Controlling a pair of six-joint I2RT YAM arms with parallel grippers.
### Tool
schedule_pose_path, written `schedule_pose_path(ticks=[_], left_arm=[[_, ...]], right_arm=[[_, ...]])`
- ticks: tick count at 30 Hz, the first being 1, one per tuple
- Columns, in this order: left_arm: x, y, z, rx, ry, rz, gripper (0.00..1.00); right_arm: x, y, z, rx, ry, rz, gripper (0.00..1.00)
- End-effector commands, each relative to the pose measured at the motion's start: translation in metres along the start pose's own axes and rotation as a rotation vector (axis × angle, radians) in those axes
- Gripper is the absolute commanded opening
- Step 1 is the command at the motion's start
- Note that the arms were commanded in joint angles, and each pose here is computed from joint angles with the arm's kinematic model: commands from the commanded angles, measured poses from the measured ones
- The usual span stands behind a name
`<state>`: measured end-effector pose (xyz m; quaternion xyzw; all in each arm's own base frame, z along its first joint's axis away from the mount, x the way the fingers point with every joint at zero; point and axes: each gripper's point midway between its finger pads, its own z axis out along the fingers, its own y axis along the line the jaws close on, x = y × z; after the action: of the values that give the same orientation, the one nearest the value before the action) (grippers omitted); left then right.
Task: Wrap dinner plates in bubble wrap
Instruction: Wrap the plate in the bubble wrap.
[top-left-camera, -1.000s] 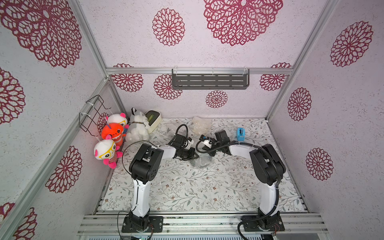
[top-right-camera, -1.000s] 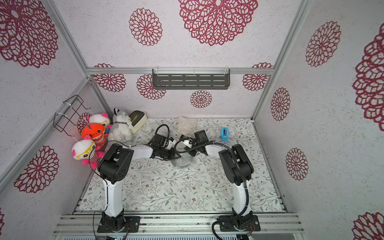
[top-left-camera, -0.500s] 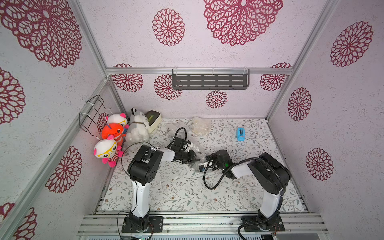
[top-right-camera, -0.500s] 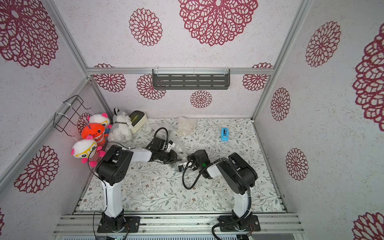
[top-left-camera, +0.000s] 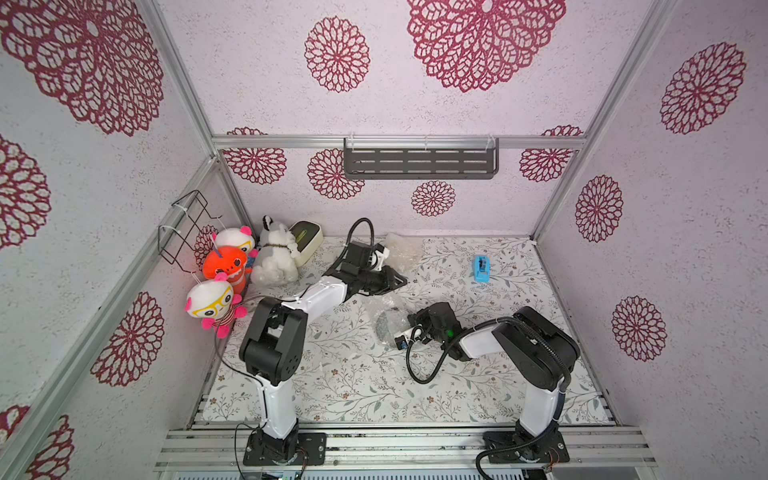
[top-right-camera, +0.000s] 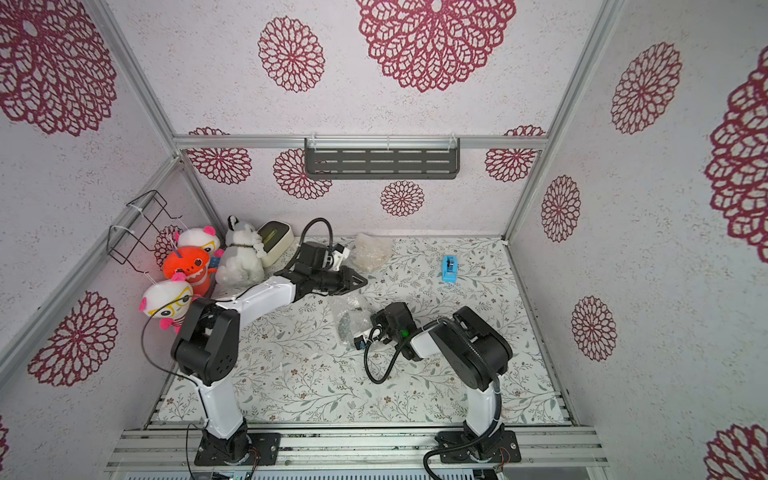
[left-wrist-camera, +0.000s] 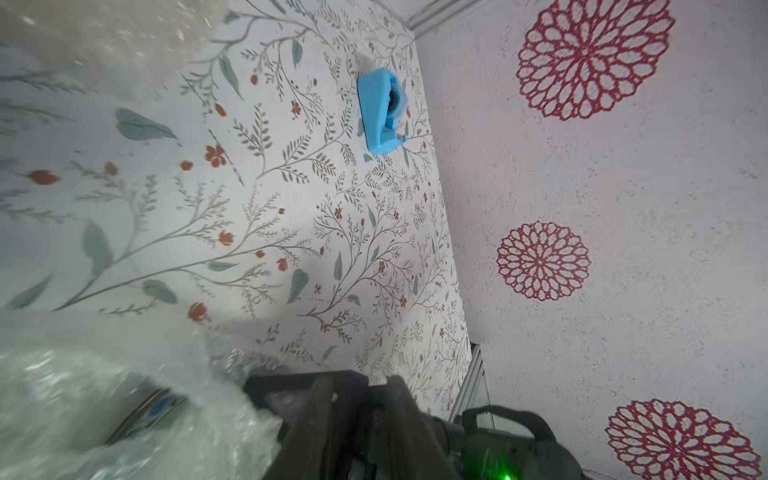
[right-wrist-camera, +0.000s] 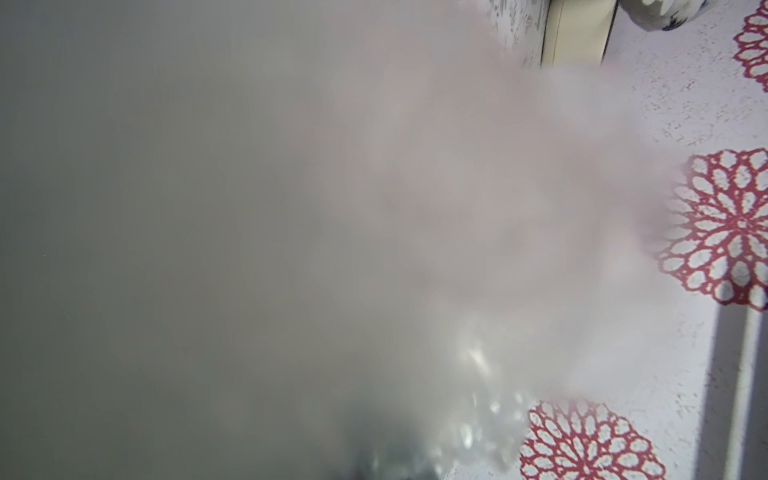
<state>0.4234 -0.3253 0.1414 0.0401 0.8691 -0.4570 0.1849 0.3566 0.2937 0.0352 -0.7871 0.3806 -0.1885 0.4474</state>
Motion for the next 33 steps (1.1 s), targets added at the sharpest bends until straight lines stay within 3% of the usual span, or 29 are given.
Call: schedule_pose_path(ticks=[1, 4, 8, 13, 16, 19, 23, 25, 29, 33], left_arm=[[0.03, 0.048, 0.03, -0.167, 0.099, -0.128, 0.24], [0.06, 0.067, 0.041, -0.274, 0.209, -0.116, 0.23], [0.103, 0.111, 0.027, -0.401, 0.277, -0.198, 0.12], [0.134, 0.153, 0.007, -0.462, 0.267, -0.279, 0.0], [0.135, 0.155, 0.007, -0.441, 0.255, -0.279, 0.0], [0.129, 0.151, 0.007, -0.423, 0.241, -0.256, 0.0], [0.126, 0.147, 0.01, -0.392, 0.229, -0.248, 0.0], [0.126, 0.145, 0.011, -0.381, 0.227, -0.249, 0.0], [0.126, 0.144, 0.011, -0.372, 0.225, -0.248, 0.0], [0.124, 0.142, 0.01, -0.366, 0.218, -0.246, 0.0]], right_arm=[[-0.005, 0.026, 0.002, -0.095, -0.011, -0.042, 0.0], [-0.006, 0.02, 0.002, -0.078, -0.014, -0.029, 0.0], [-0.006, 0.004, 0.0, -0.029, -0.012, 0.029, 0.02], [-0.005, -0.047, -0.02, 0.118, -0.043, 0.217, 0.39], [0.006, -0.081, -0.042, 0.188, -0.045, 0.486, 0.52], [0.017, -0.095, -0.057, 0.126, -0.032, 0.952, 0.58], [-0.004, -0.097, -0.06, -0.079, -0.137, 1.534, 0.57], [-0.008, -0.093, -0.052, -0.121, -0.157, 1.726, 0.52], [-0.01, -0.076, -0.022, -0.231, -0.059, 1.879, 0.35], [-0.046, -0.031, -0.005, -0.481, -0.064, 1.945, 0.27]])
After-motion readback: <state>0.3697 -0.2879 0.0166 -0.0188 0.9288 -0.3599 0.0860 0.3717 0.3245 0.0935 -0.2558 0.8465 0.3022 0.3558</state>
